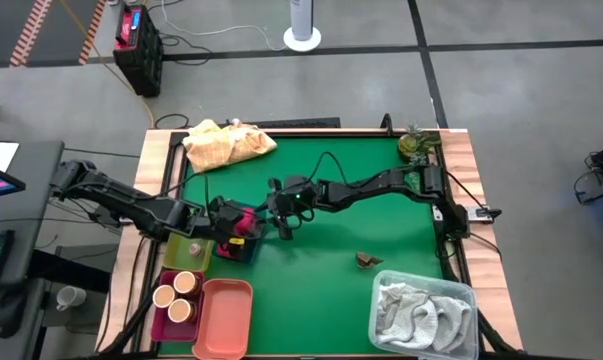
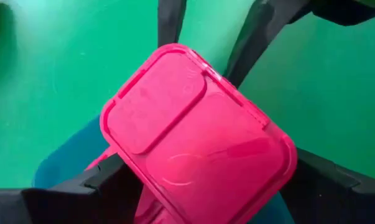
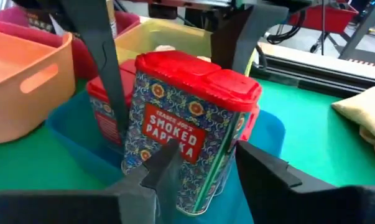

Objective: Sort spices by type
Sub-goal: Put the red seasoning can into the blue bin

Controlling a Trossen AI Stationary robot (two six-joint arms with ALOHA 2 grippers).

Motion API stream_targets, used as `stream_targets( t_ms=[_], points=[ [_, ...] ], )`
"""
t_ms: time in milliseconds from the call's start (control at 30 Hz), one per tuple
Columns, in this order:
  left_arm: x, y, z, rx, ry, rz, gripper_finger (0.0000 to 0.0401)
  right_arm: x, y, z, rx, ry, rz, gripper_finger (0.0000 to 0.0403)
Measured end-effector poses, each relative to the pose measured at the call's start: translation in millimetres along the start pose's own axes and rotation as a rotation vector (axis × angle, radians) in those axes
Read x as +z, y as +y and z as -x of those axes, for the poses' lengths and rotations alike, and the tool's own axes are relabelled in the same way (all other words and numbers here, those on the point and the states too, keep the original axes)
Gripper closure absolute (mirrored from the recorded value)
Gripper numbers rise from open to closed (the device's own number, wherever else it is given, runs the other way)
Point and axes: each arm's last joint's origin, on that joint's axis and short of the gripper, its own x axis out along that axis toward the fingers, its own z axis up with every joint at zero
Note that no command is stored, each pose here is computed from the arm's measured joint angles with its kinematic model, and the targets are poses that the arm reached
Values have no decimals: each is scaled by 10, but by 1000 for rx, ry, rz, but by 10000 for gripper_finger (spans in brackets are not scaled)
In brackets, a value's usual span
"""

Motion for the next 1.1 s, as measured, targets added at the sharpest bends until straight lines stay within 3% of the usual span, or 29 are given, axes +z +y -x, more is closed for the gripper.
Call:
stream_targets(
  t_ms=[367, 733, 1100],
  points=[
    [135, -52, 77, -20, -31, -67, 85, -20, 68, -14, 20, 32, -2, 223],
    [72, -55, 91, -42, 43, 30, 85, -49, 47, -6, 22, 55, -4, 223],
    [71, -87, 118, -71, 28, -75, 85, 77, -61, 227, 21, 157, -17, 223]
  ],
)
